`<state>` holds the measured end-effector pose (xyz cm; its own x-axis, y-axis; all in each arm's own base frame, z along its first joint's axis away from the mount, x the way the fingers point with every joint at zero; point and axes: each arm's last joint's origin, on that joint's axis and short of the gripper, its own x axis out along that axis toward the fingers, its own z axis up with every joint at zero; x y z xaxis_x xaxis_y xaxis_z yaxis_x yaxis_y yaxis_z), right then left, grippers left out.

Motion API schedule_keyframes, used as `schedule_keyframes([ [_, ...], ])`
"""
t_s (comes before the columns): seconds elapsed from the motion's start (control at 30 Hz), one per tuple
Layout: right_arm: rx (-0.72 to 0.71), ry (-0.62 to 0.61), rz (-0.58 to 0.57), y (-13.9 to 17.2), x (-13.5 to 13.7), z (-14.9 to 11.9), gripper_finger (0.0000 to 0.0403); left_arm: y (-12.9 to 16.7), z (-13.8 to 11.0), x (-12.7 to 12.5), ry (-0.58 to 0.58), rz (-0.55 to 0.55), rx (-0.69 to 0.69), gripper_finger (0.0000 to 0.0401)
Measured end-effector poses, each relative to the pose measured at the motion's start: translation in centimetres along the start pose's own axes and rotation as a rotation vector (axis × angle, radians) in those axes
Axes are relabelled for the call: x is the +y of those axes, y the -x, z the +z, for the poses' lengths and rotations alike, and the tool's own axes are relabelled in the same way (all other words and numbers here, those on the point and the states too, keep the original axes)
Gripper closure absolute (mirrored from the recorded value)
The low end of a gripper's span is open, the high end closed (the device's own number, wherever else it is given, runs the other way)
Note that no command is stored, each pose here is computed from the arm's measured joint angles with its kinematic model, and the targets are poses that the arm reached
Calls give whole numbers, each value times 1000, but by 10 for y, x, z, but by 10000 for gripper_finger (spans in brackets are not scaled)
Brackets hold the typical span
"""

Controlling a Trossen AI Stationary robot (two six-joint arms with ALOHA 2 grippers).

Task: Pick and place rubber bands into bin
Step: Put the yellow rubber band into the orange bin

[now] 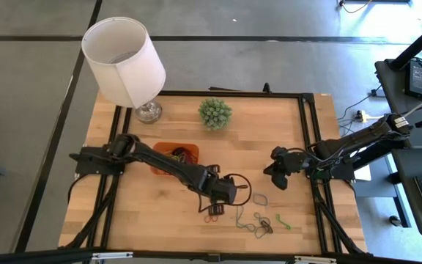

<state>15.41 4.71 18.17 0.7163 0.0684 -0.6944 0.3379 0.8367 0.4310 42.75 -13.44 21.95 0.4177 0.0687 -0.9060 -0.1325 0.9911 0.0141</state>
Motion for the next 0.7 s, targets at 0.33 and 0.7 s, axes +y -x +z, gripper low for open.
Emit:
schedule_keyframes([
  [0.33,-1,2,-1,0,0,0,359,-30,-5,-6,256,-39,61,248],
  [0.7,-5,25,4,-2,1,1,359,-70,-22,-17,255,18,143,208],
])
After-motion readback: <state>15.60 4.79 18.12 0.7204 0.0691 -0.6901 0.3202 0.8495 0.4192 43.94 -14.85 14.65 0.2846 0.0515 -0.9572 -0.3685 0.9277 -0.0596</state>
